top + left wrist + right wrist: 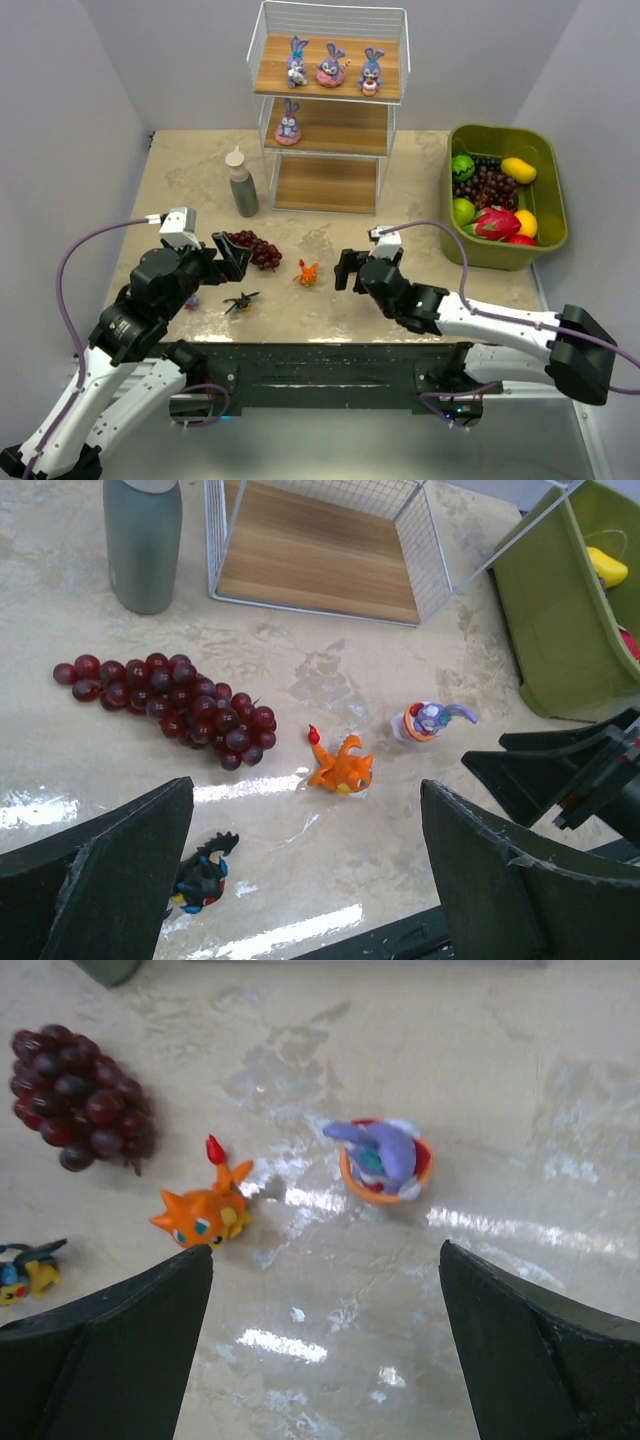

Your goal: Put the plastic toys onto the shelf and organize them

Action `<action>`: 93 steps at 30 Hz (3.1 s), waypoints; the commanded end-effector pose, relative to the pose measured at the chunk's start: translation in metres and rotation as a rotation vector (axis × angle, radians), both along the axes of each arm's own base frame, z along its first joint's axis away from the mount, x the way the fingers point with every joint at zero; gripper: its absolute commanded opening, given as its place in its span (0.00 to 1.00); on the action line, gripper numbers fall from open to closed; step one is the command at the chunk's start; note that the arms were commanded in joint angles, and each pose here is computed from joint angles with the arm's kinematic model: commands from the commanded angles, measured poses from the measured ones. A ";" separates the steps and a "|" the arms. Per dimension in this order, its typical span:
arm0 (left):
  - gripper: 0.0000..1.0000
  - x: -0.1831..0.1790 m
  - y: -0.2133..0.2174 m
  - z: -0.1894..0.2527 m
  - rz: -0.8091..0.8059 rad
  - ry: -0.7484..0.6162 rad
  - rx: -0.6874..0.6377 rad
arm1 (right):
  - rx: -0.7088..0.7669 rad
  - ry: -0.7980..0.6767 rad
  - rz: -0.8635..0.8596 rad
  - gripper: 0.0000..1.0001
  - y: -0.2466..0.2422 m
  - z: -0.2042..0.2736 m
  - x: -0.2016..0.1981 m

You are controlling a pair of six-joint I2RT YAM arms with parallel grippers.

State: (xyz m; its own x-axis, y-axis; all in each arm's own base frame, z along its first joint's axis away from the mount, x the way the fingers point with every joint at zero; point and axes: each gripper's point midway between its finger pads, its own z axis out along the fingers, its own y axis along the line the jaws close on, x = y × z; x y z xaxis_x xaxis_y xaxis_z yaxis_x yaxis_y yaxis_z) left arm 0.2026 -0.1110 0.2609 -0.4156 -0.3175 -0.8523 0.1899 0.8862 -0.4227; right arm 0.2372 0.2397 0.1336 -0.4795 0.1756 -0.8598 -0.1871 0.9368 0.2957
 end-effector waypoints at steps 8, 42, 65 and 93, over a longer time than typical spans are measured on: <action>1.00 0.002 -0.003 -0.003 -0.014 -0.026 -0.010 | -0.028 0.007 -0.385 0.92 0.013 -0.063 0.004; 1.00 0.003 -0.005 -0.015 -0.041 -0.014 0.035 | -0.134 -0.121 -0.594 0.73 0.002 -0.074 0.078; 0.99 0.007 -0.007 -0.013 -0.045 -0.028 0.036 | -0.117 -0.139 -0.605 0.22 0.003 -0.058 0.085; 1.00 0.017 0.002 -0.046 0.026 -0.008 0.080 | -0.031 -0.323 -0.151 0.20 0.079 0.209 0.180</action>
State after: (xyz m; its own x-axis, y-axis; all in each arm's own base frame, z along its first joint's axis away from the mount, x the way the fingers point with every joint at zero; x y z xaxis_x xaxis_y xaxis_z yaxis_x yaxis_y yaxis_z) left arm 0.2146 -0.1070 0.2100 -0.4329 -0.2529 -0.8652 0.1553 0.9246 -0.3480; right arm 0.3964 0.3112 0.3354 -0.1292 0.2522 -0.9590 -0.0855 0.9607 0.2642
